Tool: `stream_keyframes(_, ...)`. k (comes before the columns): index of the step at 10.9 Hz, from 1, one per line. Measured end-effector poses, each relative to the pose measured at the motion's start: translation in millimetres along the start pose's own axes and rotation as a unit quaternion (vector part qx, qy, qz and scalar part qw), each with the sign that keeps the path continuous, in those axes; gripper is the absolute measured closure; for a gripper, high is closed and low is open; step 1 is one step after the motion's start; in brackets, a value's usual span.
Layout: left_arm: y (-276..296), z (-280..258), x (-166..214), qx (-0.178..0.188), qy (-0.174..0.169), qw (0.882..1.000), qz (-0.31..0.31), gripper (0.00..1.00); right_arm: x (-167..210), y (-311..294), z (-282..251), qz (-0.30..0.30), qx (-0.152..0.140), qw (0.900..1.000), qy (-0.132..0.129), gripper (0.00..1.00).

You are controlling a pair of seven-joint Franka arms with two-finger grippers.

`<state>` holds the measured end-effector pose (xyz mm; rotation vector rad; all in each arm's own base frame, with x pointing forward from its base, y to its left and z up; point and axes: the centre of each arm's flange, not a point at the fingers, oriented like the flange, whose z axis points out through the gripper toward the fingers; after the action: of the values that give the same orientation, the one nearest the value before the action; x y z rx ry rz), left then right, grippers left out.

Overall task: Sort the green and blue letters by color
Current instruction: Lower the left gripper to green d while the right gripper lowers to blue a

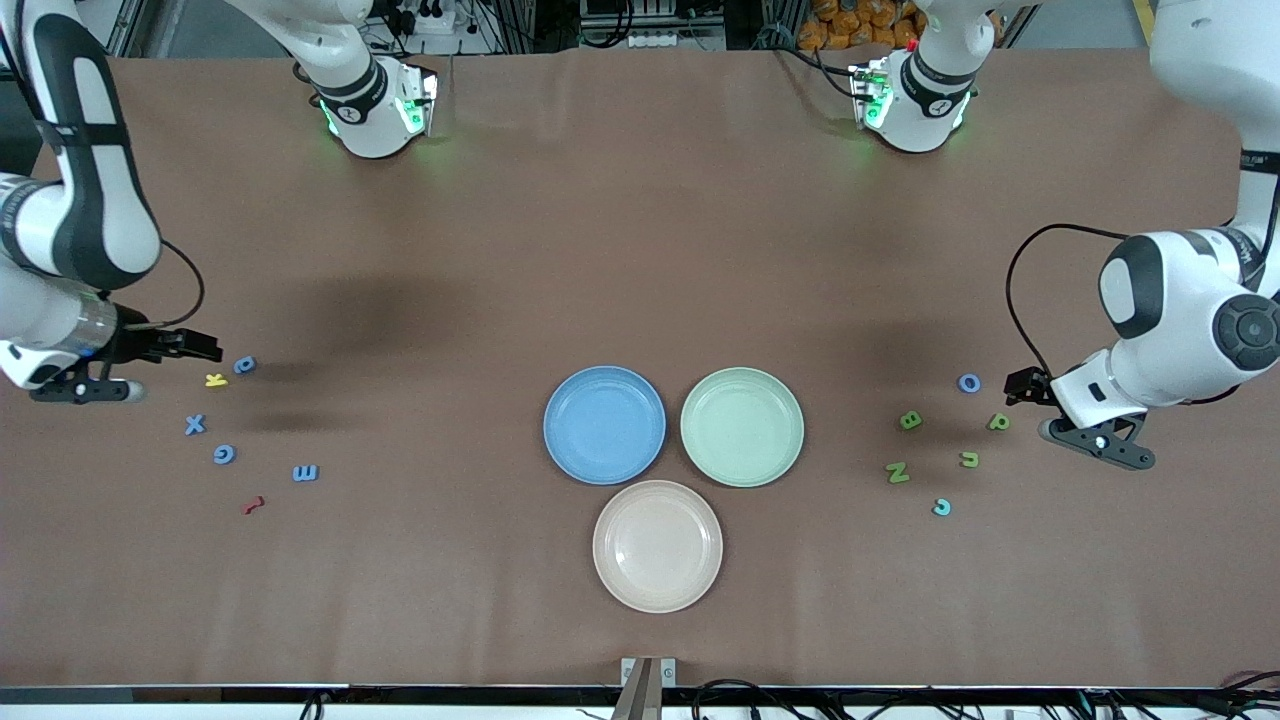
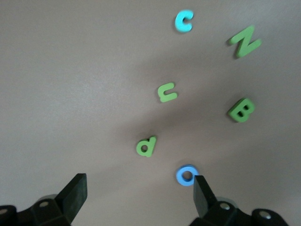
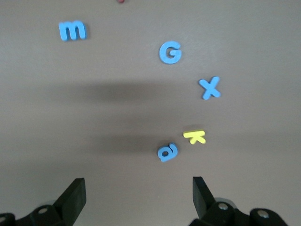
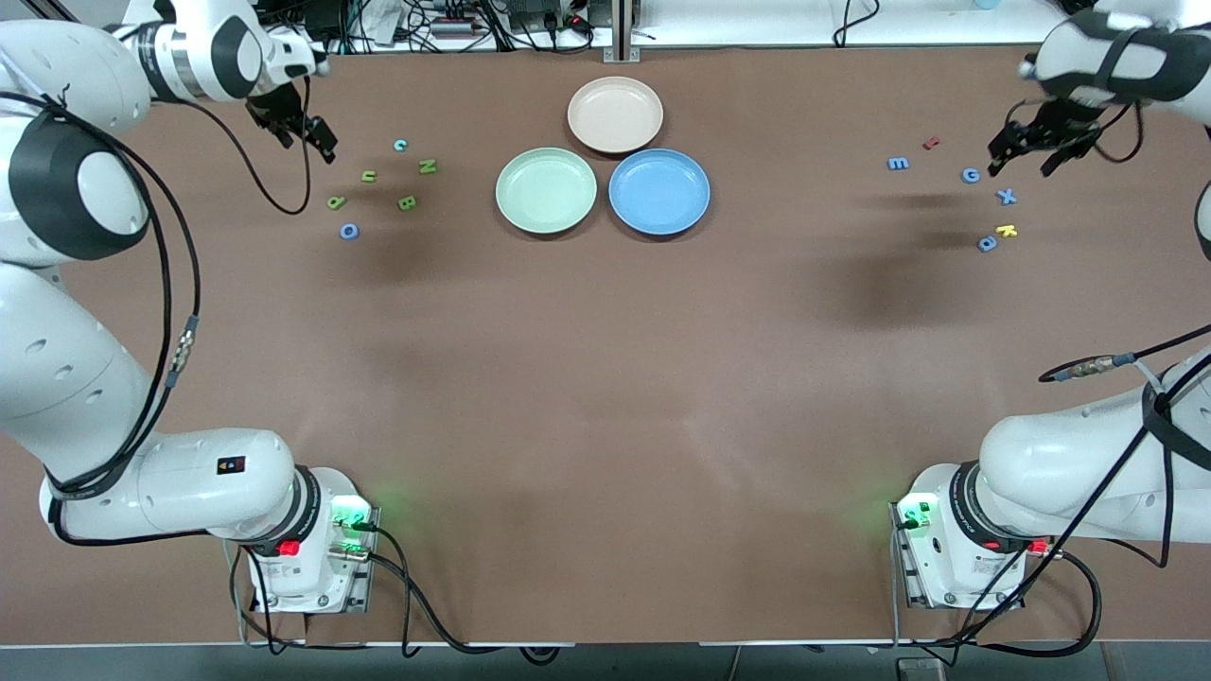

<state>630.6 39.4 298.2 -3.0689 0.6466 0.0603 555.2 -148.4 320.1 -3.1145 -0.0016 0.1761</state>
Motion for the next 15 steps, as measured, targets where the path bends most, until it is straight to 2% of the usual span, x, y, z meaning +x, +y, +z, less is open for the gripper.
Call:
stream_keyframes(4, -22, 48, -7, -0.002, -0.007, 0.999, 0.049, 0.0, -9, -3, 78, -0.09, 0.0, 0.996, -0.003, 0.0)
stream_keyframes(10, -22, 90, -4, 0.019, -0.02, 0.996, 0.082, 0.0, -23, 33, 143, -0.118, 0.0, 0.993, 0.006, 0.0)
stream_keyframes(15, -16, 111, -5, 0.019, -0.017, 0.996, 0.089, 0.0, -25, 45, 153, -0.132, -0.003, 0.991, 0.012, 0.0)
